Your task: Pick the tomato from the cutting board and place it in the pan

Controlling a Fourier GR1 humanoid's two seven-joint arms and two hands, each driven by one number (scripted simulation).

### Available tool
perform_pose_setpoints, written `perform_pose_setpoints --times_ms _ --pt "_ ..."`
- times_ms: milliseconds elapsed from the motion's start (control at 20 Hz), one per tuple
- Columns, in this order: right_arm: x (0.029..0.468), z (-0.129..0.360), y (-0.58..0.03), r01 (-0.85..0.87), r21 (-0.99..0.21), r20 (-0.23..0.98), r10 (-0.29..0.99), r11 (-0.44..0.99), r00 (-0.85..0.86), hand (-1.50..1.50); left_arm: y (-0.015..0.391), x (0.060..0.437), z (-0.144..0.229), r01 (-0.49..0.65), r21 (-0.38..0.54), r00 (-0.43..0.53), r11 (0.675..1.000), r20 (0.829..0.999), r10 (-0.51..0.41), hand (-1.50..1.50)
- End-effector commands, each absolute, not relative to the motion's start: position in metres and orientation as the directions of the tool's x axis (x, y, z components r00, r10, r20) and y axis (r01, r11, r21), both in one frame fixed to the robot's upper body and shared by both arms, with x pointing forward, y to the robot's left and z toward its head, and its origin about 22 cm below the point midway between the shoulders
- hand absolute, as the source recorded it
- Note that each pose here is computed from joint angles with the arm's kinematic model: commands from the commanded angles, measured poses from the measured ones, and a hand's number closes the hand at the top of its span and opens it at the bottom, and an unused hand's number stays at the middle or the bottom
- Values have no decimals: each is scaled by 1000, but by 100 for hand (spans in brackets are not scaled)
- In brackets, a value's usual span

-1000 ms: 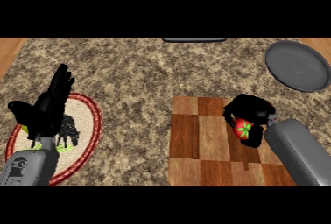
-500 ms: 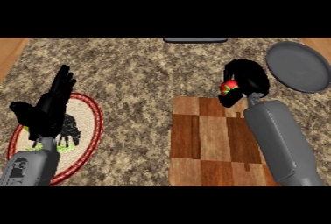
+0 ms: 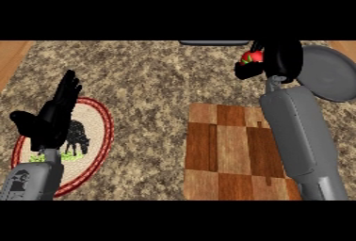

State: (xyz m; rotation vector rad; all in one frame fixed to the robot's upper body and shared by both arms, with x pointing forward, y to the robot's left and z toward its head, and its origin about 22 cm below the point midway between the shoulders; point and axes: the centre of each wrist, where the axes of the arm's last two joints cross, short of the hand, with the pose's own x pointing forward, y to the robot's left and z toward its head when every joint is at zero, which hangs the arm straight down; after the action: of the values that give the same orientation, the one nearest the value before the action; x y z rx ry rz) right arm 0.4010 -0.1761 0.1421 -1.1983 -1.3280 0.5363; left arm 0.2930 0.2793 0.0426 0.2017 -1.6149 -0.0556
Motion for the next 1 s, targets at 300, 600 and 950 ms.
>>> perform_pose_setpoints --times_ms 300,600,950 --pt "409 146 -309 524 -720 646 714 455 270 150 282 292 43 -86 156 -57 984 985 -161 0" --pt "411 142 -388 541 -779 563 735 318 378 150 260 310 60 -67 149 -79 986 985 -154 0" --pt "388 120 -444 555 -818 465 739 149 487 150 261 307 51 -44 154 -87 987 984 -158 0"
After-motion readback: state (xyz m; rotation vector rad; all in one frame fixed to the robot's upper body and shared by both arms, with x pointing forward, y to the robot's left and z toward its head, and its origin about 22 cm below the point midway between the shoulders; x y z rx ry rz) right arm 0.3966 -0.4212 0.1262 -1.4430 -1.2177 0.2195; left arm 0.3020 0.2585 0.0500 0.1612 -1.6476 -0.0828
